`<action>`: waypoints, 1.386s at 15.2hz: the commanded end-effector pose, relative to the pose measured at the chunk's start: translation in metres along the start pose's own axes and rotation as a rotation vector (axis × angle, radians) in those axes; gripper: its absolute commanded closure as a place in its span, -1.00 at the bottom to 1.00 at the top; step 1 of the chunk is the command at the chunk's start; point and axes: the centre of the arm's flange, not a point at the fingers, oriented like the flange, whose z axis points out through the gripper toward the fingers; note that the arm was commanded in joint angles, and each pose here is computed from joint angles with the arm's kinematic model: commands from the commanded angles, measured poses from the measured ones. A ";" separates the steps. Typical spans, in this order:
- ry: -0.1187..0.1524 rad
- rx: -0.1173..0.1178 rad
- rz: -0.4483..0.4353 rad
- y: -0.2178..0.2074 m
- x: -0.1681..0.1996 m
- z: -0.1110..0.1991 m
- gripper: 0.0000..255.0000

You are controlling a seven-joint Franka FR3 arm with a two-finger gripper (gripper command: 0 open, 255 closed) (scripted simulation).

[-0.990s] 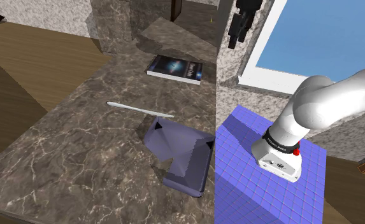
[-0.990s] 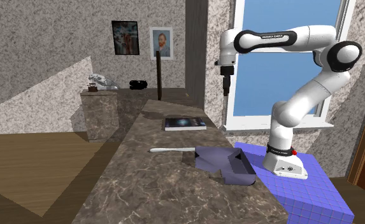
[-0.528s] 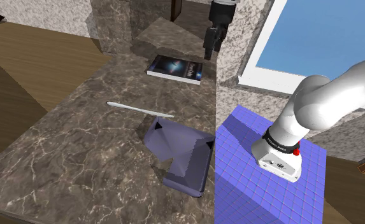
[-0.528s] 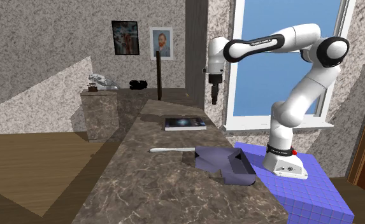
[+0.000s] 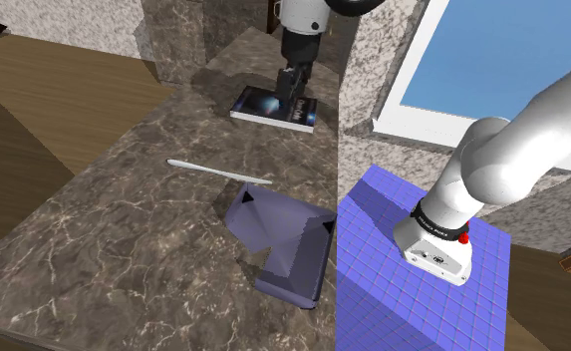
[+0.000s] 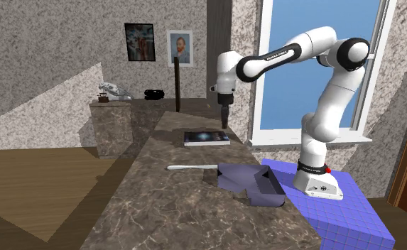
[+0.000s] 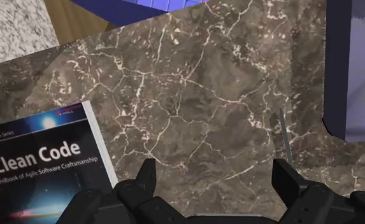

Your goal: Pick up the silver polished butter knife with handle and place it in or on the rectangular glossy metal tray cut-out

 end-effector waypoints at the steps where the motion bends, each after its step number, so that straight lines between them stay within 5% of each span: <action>1: 0.007 0.001 -0.029 -0.013 0.018 0.014 -1.00; 16: 0.055 0.007 -0.244 -0.148 0.127 0.097 -1.00; 21: 0.055 0.007 -0.246 -0.149 0.129 0.119 -1.00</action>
